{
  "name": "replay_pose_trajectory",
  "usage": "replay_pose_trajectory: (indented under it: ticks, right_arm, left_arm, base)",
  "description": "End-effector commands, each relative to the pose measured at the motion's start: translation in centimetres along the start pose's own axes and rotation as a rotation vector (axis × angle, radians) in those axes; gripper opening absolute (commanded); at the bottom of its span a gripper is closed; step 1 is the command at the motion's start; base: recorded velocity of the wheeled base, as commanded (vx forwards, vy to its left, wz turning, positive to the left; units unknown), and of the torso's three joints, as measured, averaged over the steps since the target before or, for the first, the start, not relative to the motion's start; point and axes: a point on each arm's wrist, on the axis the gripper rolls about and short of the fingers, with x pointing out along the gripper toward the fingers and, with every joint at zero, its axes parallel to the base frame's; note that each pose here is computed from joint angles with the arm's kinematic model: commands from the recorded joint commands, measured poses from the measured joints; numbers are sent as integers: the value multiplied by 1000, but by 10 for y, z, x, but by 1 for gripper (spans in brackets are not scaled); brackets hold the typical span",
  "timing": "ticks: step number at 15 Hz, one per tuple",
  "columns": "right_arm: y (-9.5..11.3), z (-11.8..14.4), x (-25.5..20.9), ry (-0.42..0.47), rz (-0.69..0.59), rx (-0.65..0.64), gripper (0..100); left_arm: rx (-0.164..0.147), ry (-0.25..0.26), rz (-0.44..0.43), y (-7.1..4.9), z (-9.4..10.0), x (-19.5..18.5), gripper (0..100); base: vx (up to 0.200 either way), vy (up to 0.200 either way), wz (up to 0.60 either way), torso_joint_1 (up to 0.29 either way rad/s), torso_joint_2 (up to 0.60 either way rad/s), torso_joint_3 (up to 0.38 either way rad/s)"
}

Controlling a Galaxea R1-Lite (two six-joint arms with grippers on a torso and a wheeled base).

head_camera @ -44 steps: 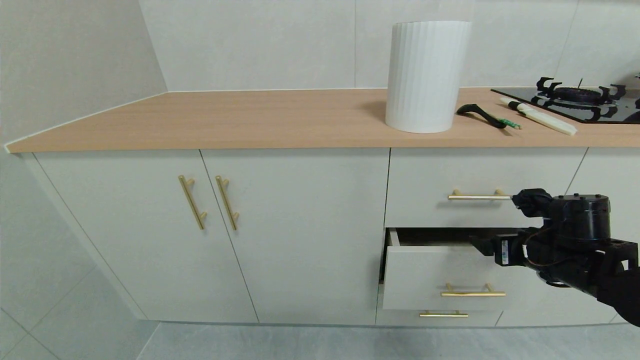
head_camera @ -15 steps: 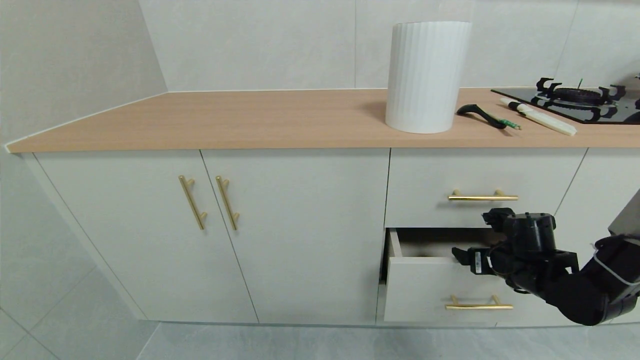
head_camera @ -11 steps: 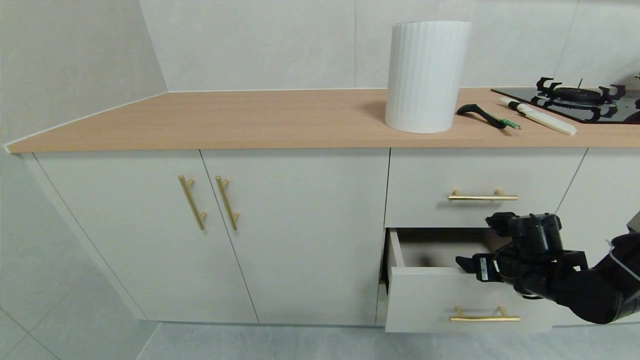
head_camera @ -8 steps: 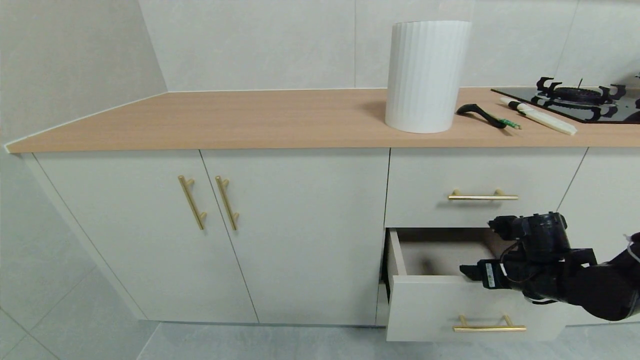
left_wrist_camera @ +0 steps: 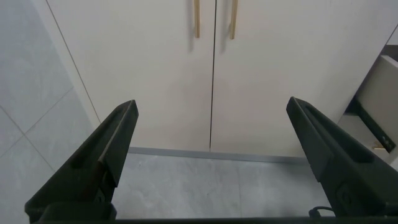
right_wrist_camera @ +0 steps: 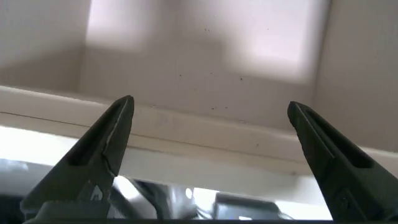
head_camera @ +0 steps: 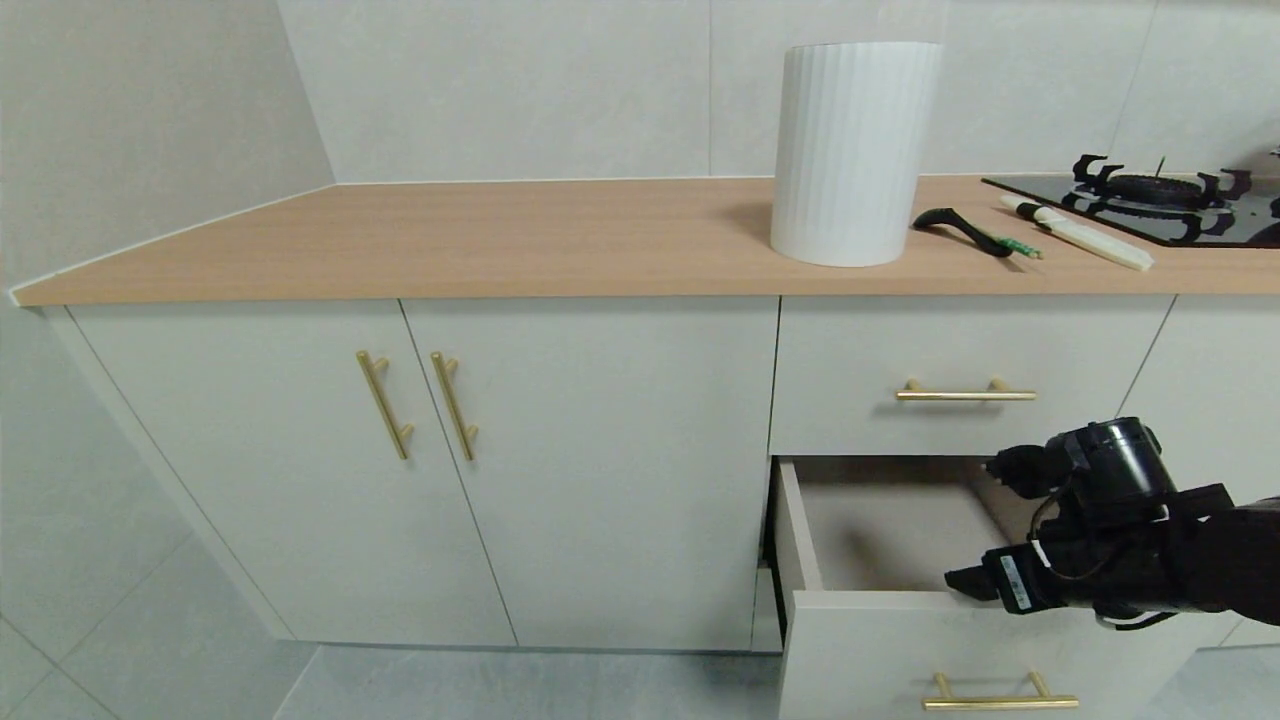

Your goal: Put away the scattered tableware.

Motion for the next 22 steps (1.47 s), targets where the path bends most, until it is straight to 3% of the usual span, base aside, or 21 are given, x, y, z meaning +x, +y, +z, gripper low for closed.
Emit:
replay_pose_trajectory:
  ticks: [1, 10, 15, 20, 22]
  right_arm:
    - [0, -2, -8, 26, 2, -30, 100]
    - [7, -28, -43, 263, 52, -244, 100]
    - [16, -42, -58, 443, 97, -352, 100]
    - [17, -32, -63, 398, 94, -344, 100]
    - [15, -15, -76, 300, 73, -231, 100]
  left_arm:
    - [0, 0, 0, 0, 0, 0, 100]
    - [0, 0, 2, 0, 0, 0, 100]
    - [0, 0, 2, 0, 0, 0, 100]
    - [0, 0, 0, 0, 0, 0, 100]
    - [0, 0, 0, 0, 0, 0, 100]
  base:
    - [0, 0, 0, 0, 0, 0]
    - [0, 0, 0, 0, 0, 0]
    - [0, 0, 0, 0, 0, 0]
    - [0, 0, 0, 0, 0, 0]
    - [0, 0, 0, 0, 0, 0]
